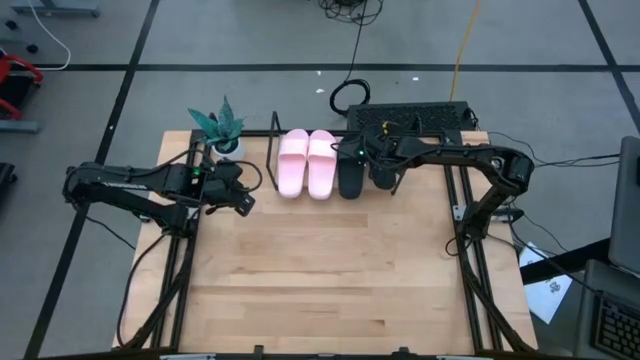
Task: Pick and place slides into the shelf
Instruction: Adjust the right black slide on the shelf
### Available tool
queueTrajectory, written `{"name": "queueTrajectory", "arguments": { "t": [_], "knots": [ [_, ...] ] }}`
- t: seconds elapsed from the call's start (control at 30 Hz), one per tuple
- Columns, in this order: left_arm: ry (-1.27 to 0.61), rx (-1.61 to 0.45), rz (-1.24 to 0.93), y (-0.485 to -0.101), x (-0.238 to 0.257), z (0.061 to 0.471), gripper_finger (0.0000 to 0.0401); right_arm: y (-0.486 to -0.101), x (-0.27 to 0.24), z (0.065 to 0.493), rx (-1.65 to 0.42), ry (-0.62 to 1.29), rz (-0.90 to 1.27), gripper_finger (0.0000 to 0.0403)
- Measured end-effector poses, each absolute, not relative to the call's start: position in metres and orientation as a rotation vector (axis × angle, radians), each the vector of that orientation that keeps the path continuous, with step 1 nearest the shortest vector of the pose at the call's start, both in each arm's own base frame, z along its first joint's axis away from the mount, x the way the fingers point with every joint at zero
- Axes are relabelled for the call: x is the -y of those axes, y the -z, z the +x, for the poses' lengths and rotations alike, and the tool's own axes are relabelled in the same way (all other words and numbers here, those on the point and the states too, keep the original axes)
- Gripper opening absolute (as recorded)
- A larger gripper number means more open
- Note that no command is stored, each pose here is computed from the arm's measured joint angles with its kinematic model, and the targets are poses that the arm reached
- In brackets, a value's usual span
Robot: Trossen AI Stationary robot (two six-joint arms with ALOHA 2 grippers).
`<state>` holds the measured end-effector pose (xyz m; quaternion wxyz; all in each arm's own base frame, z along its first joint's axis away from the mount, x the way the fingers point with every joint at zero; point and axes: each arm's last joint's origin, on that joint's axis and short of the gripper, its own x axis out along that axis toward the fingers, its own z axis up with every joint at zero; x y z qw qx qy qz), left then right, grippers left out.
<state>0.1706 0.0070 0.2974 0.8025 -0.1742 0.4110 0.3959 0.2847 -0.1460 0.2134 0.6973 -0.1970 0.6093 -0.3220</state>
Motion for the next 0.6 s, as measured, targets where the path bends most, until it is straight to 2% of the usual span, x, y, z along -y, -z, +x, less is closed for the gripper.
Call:
{"name": "queueTrajectory", "arguments": {
  "t": [0.6],
  "knots": [
    [-0.843, -0.885, -0.369, -0.2974, -0.0069, 0.1706, 0.0237, -0.2123, 0.1385, 0.2822, -1.394, 0.738, -0.424, 0.0]
  ]
}}
